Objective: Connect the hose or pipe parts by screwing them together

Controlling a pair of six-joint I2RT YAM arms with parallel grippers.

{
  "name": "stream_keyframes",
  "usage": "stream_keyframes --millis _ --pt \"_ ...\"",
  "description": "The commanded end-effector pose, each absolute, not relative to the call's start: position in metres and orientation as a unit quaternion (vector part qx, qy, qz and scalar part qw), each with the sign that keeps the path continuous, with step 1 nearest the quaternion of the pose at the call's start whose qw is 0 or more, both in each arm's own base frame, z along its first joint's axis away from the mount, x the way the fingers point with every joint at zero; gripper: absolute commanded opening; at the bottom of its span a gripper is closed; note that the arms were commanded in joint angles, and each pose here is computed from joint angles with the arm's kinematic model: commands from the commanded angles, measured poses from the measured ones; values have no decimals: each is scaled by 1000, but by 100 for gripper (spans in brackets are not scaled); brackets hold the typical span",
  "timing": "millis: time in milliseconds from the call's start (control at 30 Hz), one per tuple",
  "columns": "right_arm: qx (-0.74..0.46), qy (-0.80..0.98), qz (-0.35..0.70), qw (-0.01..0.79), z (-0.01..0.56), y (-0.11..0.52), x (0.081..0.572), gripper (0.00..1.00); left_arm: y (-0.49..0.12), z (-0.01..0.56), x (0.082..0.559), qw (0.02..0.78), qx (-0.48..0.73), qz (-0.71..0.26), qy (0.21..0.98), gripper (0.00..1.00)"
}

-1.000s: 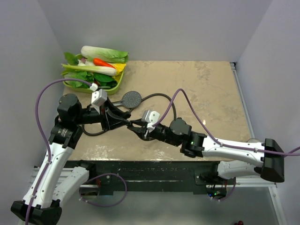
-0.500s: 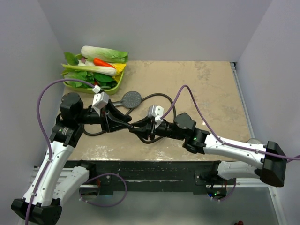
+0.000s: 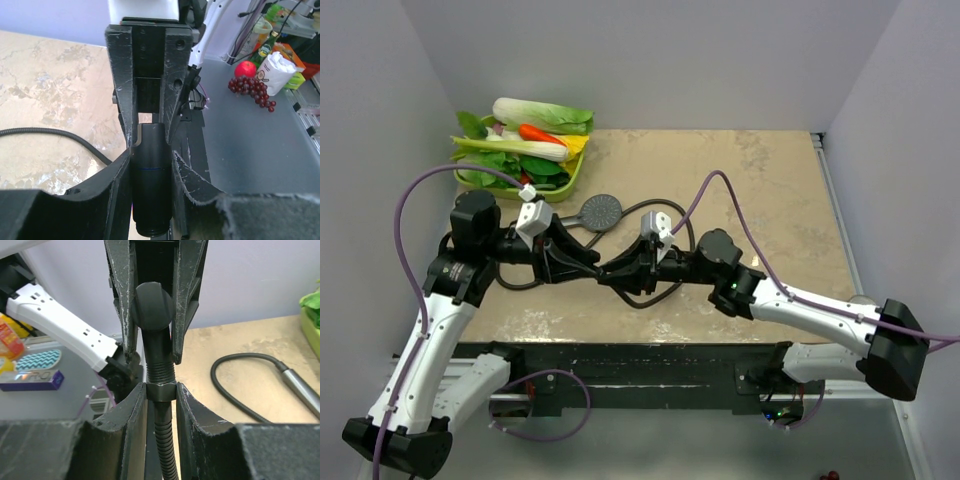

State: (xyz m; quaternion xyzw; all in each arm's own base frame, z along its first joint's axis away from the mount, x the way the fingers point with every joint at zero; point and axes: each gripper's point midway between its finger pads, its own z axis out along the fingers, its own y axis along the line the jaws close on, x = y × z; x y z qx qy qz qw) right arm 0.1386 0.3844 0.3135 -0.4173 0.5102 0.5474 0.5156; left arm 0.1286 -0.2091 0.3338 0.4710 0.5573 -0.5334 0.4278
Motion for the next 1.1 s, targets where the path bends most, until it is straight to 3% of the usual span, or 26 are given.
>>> stream_keyframes --millis 0,700,900,1067 --pt "-351 368 584 633 426 359 147 0 -206 322 91 345 477 -595 548 0" --pt "-350 294 700 548 418 342 134 0 -205 338 81 344 491 -606 522 0" --pt "-366 420 634 536 347 345 151 0 -206 356 88 372 498 -582 524 0" --pt "-404 437 543 592 347 333 135 0 -210 367 111 389 457 -566 565 0"
